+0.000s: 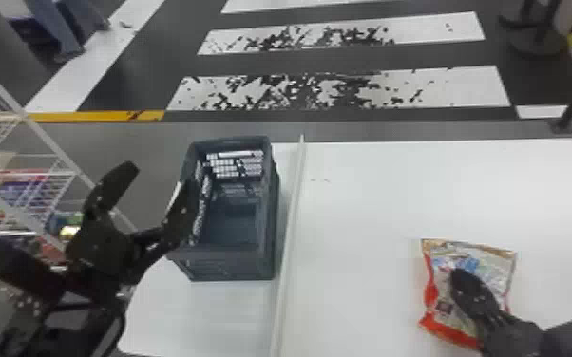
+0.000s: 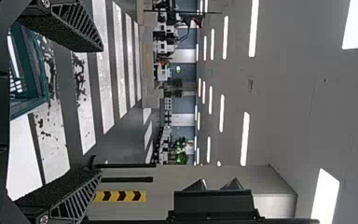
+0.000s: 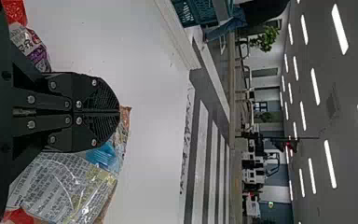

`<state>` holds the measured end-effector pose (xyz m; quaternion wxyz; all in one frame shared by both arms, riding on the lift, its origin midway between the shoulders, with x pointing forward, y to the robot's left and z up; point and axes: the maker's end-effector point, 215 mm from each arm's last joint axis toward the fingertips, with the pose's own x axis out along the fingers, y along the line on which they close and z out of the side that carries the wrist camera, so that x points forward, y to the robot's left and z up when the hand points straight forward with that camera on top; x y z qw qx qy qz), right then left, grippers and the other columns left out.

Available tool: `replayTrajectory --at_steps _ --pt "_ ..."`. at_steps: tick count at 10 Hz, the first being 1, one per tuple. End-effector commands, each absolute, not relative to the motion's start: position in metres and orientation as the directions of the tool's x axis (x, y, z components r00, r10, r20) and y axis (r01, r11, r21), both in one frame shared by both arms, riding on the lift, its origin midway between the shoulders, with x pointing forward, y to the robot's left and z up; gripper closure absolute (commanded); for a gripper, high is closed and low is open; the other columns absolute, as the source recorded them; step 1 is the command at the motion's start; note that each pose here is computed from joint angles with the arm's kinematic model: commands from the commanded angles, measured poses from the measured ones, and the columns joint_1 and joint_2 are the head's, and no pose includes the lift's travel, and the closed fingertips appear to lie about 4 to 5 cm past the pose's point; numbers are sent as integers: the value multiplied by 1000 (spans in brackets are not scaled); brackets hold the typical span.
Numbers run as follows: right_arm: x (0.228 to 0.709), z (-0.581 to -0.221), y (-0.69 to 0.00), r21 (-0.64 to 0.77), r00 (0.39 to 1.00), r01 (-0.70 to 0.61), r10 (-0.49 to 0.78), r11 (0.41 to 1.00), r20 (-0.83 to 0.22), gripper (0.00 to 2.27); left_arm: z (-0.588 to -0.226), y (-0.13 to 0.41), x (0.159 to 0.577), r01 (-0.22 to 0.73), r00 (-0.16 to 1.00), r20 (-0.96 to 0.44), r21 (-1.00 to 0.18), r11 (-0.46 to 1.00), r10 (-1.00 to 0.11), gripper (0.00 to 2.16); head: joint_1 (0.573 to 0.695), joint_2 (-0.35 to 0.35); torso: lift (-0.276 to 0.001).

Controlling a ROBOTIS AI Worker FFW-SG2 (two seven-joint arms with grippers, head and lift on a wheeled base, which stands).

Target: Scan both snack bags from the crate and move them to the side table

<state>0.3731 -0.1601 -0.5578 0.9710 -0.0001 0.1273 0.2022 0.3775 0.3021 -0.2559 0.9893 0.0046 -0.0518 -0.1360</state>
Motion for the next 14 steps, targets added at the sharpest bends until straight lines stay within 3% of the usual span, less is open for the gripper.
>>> replayTrajectory --at_steps 1,5,9,11,14 --pt "372 -566 -158 24 882 -411 404 911 -243 2246 -258 301 378 271 957 99 20 962 -272 60 695 213 -29" --pt "370 -587 -155 7 858 -447 431 894 -278 2250 -261 302 380 269 958 96 17 963 -270 60 695 221 -29" --pt "354 -624 -161 53 797 -477 457 877 -395 2250 -265 300 384 272 958 97 8 962 -271 60 695 216 -29" --pt "353 -618 -178 55 807 -468 451 882 -381 2246 -268 303 386 268 959 96 8 963 -268 60 695 216 -29" --pt "342 -576 -182 50 809 -493 479 869 -340 2250 -266 305 388 266 959 101 11 964 -265 60 695 195 -29"
